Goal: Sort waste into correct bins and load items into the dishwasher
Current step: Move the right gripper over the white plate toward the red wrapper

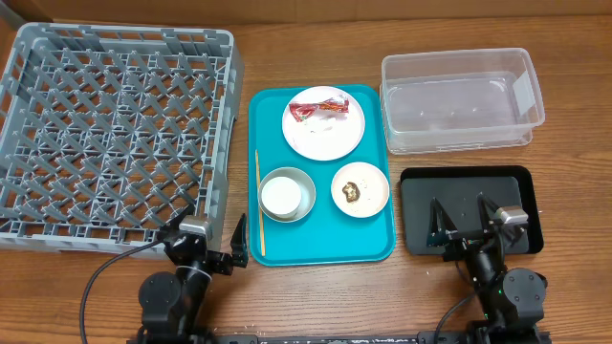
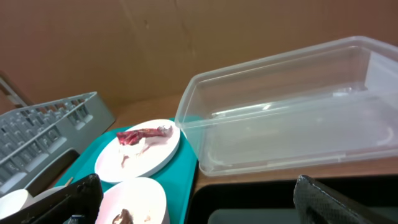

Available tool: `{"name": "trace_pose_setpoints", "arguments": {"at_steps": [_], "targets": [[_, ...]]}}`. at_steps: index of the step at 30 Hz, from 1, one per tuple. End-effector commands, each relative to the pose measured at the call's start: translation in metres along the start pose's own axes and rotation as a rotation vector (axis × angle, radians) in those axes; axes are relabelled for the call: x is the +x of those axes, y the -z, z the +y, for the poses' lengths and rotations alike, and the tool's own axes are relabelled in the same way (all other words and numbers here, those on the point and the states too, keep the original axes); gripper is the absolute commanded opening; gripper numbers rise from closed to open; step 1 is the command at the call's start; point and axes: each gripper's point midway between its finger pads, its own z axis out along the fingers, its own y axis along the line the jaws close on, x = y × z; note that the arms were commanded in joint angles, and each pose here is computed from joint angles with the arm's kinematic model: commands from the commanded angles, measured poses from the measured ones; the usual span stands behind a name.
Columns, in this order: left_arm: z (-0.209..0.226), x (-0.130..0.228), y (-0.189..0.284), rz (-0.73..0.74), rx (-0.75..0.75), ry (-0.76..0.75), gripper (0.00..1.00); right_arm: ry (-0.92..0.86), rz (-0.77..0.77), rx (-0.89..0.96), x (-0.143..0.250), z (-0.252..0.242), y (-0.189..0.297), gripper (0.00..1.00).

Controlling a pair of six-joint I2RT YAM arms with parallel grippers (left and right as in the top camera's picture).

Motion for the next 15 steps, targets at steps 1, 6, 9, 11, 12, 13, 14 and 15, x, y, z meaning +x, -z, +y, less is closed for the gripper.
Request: {"name": "trace_pose_setpoints", "arguments": {"at_steps": [1,6,9,11,12,13,14,15], "targets": [[-0.004,-0.032,0.012,-0.019,-0.001,0.017,1.00,-0.010,-0.033,-0.042,-0.033,0.017,0.009,1.00],[-0.007,-0.045,0.018,0.094,0.000,0.038,1.00,-0.019,0.043,-0.018,-0.062,0.026,0.014,1.00],[-0.008,-0.053,0.020,0.190,-0.006,0.057,1.00,-0.033,0.137,0.009,-0.078,0.032,0.010,1.00],[-0.010,-0.060,0.023,0.260,-0.002,0.072,1.00,-0.038,0.218,0.009,-0.091,0.039,0.006,1.00],[-0.012,-0.064,0.026,0.296,0.000,0.079,1.00,-0.046,0.260,0.013,-0.097,0.042,0.004,1.00],[-0.011,-0.067,0.029,0.329,-0.009,0.085,1.00,-0.057,0.313,0.027,-0.103,0.044,0.003,1.00],[-0.010,-0.070,0.031,0.358,-0.025,0.088,1.00,-0.065,0.360,0.042,-0.108,0.045,0.001,1.00],[-0.009,-0.073,0.034,0.381,-0.036,0.090,1.00,-0.075,0.408,0.056,-0.112,0.047,0.001,1.00]]}}
